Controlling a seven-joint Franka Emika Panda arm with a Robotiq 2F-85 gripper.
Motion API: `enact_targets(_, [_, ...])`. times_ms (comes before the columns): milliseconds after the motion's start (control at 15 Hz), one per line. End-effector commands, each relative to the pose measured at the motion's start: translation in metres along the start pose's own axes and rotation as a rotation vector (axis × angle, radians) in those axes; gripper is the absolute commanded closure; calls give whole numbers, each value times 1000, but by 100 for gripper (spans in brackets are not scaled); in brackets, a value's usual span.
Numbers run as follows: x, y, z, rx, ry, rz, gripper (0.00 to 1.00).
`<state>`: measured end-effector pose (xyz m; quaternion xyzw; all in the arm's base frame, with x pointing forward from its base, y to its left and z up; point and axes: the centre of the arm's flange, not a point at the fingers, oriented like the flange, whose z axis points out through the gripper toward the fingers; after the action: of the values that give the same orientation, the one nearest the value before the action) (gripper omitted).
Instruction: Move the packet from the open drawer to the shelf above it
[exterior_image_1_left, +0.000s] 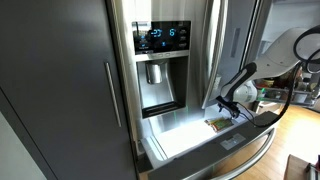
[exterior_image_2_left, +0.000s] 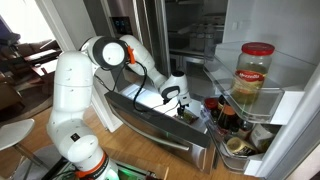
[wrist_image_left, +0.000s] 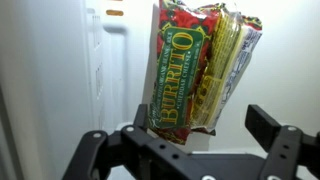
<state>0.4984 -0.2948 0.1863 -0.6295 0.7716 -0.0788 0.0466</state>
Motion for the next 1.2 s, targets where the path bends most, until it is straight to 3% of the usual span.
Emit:
enact_targets(0, [6, -9, 33, 3, -16, -16, 0])
enact_targets(467, [7, -10, 65, 8, -39, -42, 0])
enact_targets(1133, [14, -21, 93, 35, -58, 18, 0])
